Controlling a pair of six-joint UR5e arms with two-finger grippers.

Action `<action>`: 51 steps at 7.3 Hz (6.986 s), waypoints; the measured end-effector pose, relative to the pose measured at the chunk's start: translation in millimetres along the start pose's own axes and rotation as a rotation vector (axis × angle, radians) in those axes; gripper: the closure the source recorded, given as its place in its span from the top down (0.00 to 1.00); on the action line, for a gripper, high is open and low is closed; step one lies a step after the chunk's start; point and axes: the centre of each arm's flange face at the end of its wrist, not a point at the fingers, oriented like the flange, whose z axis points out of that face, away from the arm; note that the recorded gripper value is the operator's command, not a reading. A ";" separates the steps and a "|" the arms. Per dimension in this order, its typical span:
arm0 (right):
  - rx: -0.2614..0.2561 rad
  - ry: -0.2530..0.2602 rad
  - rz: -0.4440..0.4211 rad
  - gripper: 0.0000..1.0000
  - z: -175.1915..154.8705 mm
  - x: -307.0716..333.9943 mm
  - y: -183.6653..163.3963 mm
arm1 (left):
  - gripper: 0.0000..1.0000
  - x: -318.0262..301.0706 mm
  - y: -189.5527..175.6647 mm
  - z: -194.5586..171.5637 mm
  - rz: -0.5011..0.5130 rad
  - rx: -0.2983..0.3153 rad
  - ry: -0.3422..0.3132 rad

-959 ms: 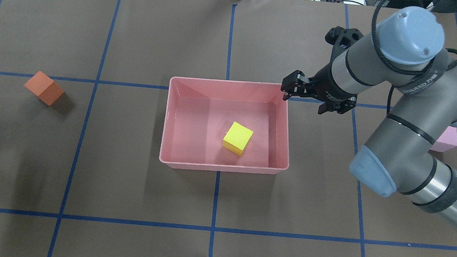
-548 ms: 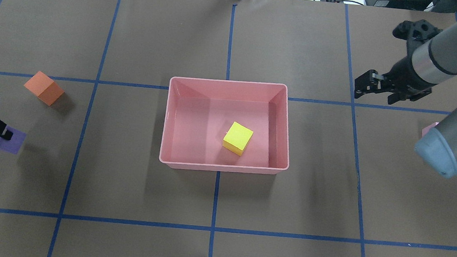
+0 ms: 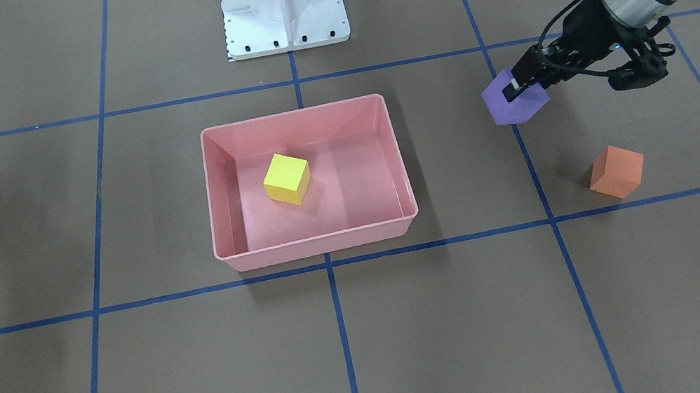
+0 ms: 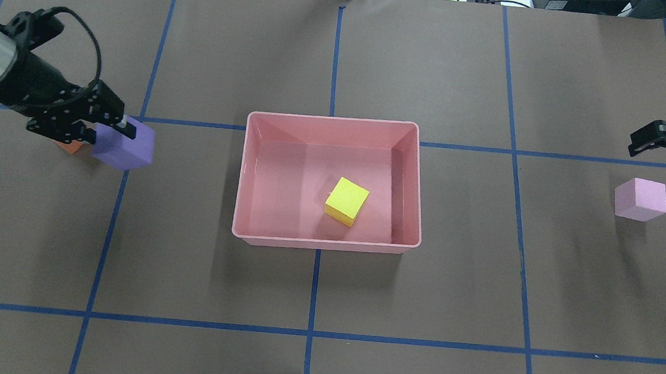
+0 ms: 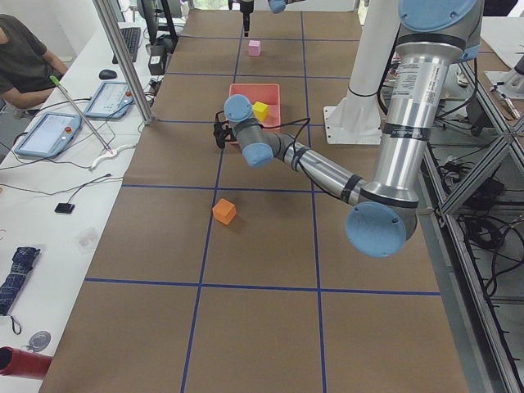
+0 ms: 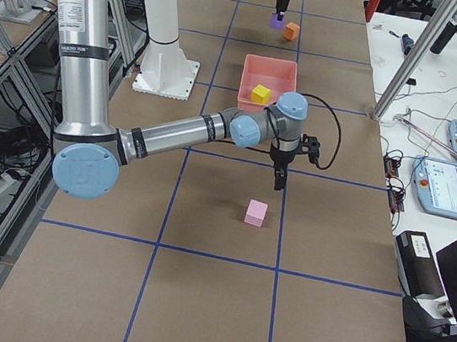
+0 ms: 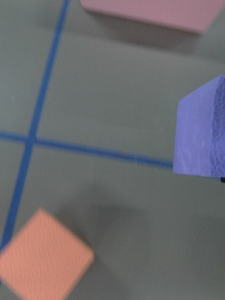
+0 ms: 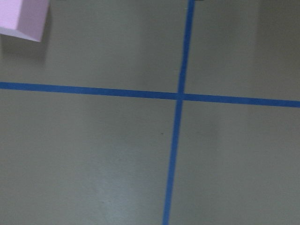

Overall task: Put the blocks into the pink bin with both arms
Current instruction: 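Carry the purple cube into the bin beside the yellow cube and release, then grasp the lilac cube with the right gripper while the left gripper withdraws, then carry the lilac cube into the bin and release it behind the yellow cube, then grasp the orange cube with the left gripper while the right gripper withdraws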

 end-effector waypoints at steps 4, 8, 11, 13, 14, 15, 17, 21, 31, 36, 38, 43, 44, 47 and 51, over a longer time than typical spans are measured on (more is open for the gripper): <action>0.054 -0.005 0.147 0.99 15.2 89.5 35.2 | 0.05 175.7 38.2 82.0 -0.057 0.026 -0.081; 0.073 -0.154 0.212 0.98 70.5 119.6 54.1 | 0.99 200.6 66.7 141.9 -0.035 0.076 -0.159; 0.010 -0.182 0.341 0.93 92.2 57.2 55.9 | 0.99 201.1 71.8 151.8 -0.023 0.110 -0.170; 0.002 -0.153 0.328 0.92 104.4 52.1 63.3 | 0.99 201.1 71.4 151.5 -0.022 0.123 -0.170; 0.002 -0.134 0.316 0.80 111.6 47.4 65.2 | 0.99 200.6 71.0 151.4 -0.022 0.128 -0.171; 0.002 -0.116 0.303 0.30 118.2 41.6 65.9 | 0.99 199.7 70.6 151.6 -0.023 0.131 -0.172; 0.005 -0.106 0.288 0.00 122.8 33.8 63.6 | 0.99 199.5 70.8 150.9 -0.022 0.132 -0.171; 0.000 -0.150 0.348 0.00 44.7 -22.3 0.7 | 0.99 119.6 69.2 108.6 0.154 0.139 -0.208; -0.011 -0.259 0.528 0.00 -4.4 -455.4 -9.5 | 0.99 -116.7 -77.1 16.0 0.451 0.114 -0.458; -0.005 -0.243 0.530 1.00 3.8 -455.8 -7.4 | 0.99 -135.9 -96.6 29.8 0.548 0.083 -0.480; 0.017 -0.229 0.526 1.00 10.2 -458.6 -3.7 | 0.99 -144.7 -110.0 39.4 0.619 0.065 -0.487; 0.026 -0.237 0.514 1.00 -0.2 -426.1 -1.3 | 0.99 -155.3 -125.6 52.0 0.699 0.021 -0.515; 0.026 -0.246 0.498 1.00 -10.7 -400.5 -1.8 | 0.99 -157.7 -129.4 55.6 0.694 0.015 -0.518; 0.026 -0.250 0.483 1.00 -25.7 -350.5 -9.3 | 0.39 -171.1 -135.1 65.6 0.673 -0.008 -0.530; 0.028 -0.248 0.475 1.00 -43.2 -281.4 -27.6 | 0.00 -157.5 -121.8 65.4 0.629 -0.049 -0.444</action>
